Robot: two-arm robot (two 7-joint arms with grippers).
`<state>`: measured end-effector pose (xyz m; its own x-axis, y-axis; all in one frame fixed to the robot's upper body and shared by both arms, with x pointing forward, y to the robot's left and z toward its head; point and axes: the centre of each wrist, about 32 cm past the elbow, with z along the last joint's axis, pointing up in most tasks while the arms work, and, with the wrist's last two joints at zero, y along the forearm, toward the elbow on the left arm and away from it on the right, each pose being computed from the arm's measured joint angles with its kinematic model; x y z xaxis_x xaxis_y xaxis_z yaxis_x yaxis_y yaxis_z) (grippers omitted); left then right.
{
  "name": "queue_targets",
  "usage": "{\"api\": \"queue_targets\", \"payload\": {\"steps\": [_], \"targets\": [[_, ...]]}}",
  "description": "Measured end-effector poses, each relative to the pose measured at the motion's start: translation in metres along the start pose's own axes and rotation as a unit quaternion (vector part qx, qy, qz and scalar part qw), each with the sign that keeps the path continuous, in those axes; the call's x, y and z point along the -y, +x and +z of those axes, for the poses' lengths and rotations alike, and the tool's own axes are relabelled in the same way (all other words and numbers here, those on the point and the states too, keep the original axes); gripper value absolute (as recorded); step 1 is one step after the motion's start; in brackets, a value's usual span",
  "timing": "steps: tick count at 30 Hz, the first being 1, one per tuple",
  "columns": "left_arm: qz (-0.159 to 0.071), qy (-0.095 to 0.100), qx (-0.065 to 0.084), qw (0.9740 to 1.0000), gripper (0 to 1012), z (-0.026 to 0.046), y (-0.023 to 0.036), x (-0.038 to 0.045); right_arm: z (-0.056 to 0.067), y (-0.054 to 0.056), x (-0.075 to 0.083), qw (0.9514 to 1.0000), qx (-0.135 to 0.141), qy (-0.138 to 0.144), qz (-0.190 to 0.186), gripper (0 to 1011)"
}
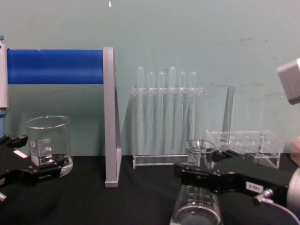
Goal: Grasp the erlenmeyer flask with one hand, shake it three times, then place it back.
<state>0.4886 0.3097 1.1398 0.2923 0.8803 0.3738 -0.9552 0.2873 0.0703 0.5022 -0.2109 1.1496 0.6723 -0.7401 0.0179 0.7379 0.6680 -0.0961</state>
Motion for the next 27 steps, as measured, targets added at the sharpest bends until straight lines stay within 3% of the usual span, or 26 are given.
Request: {"api": "queue_targets", "payload": {"steps": [11, 19, 27], "targets": [[0.0, 0.0, 0.0, 1.0, 1001, 0.0, 0.0, 0.0, 0.0, -0.001, 0.031, 0.9999, 0.008, -0.009, 0.002, 1002], [0.0, 0.0, 0.0, 1.0, 1001, 0.0, 0.0, 0.0, 0.0, 0.002, 0.066, 0.9997, 0.017, -0.013, 0.005, 1002], [0.0, 0.0, 0.0, 1.0, 1001, 0.0, 0.0, 0.0, 0.0, 0.009, 0.087, 0.9988, 0.024, -0.01, -0.041, 1003]]}}
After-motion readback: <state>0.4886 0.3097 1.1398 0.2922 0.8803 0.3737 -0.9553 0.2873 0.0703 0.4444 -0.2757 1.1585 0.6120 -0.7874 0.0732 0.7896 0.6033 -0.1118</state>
